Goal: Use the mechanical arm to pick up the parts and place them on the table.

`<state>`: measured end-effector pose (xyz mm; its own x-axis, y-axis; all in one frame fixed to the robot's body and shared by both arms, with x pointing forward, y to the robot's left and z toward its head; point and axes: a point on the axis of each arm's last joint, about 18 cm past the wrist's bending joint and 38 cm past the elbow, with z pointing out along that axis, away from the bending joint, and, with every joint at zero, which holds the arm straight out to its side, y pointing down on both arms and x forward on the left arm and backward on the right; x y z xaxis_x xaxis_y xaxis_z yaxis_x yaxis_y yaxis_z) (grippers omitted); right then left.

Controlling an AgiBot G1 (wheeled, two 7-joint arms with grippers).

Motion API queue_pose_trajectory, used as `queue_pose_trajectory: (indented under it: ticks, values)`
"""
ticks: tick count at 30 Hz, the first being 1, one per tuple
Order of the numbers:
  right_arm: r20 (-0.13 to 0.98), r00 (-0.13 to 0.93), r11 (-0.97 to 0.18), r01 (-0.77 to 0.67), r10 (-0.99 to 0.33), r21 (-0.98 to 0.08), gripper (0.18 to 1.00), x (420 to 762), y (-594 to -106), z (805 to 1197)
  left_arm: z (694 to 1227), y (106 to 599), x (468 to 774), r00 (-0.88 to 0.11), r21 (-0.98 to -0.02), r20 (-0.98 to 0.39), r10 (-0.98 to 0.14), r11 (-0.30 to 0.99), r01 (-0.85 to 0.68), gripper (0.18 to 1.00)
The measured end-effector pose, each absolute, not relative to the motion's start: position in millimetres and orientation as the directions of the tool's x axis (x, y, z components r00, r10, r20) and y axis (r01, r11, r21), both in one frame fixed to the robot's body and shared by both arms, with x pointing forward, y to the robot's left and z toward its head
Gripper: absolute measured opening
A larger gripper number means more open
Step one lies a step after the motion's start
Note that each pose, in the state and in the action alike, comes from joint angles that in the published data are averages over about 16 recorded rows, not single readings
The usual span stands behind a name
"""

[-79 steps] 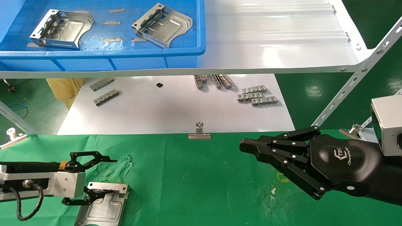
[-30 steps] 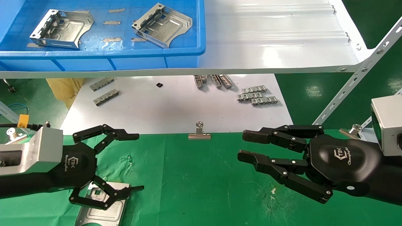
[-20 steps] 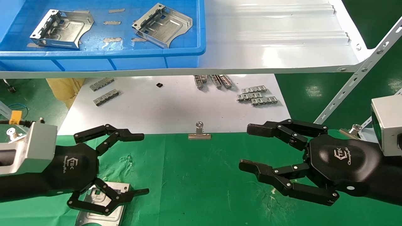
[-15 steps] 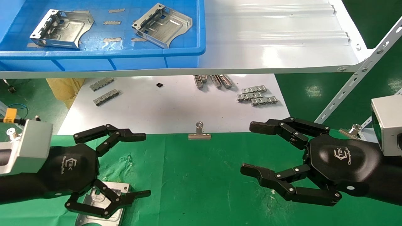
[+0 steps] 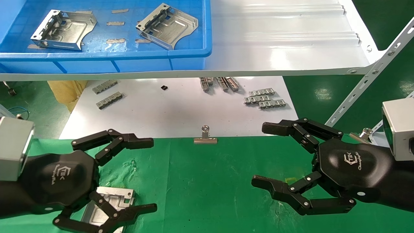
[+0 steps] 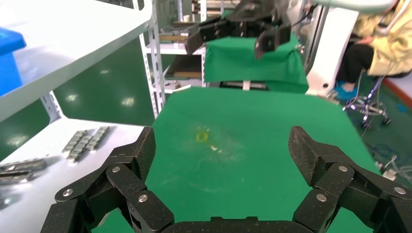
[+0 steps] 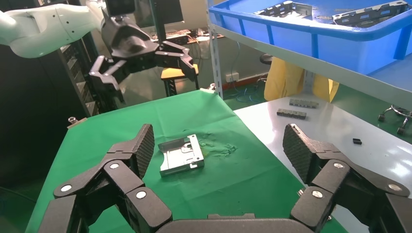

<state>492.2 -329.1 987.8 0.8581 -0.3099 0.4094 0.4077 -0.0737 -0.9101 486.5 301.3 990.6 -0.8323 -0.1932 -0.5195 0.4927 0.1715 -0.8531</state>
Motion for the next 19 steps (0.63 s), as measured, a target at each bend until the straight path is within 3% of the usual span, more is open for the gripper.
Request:
queue_pose_trajectory:
  ticks: [7, 19]
  values:
    - [0.409, 0.858, -0.074, 0.408, -0.31, -0.91, 0.988, 492, -329, 988, 992, 300, 478, -0.853, -0.872, -0.489, -0.182, 0.126, 0.473, 1.001]
    - [0.409, 0.858, -0.074, 0.407, -0.31, -0.91, 1.001, 492, -329, 988, 992, 300, 472, -0.864, -0.881, -0.473, -0.172, 0.097, 0.463, 1.001]
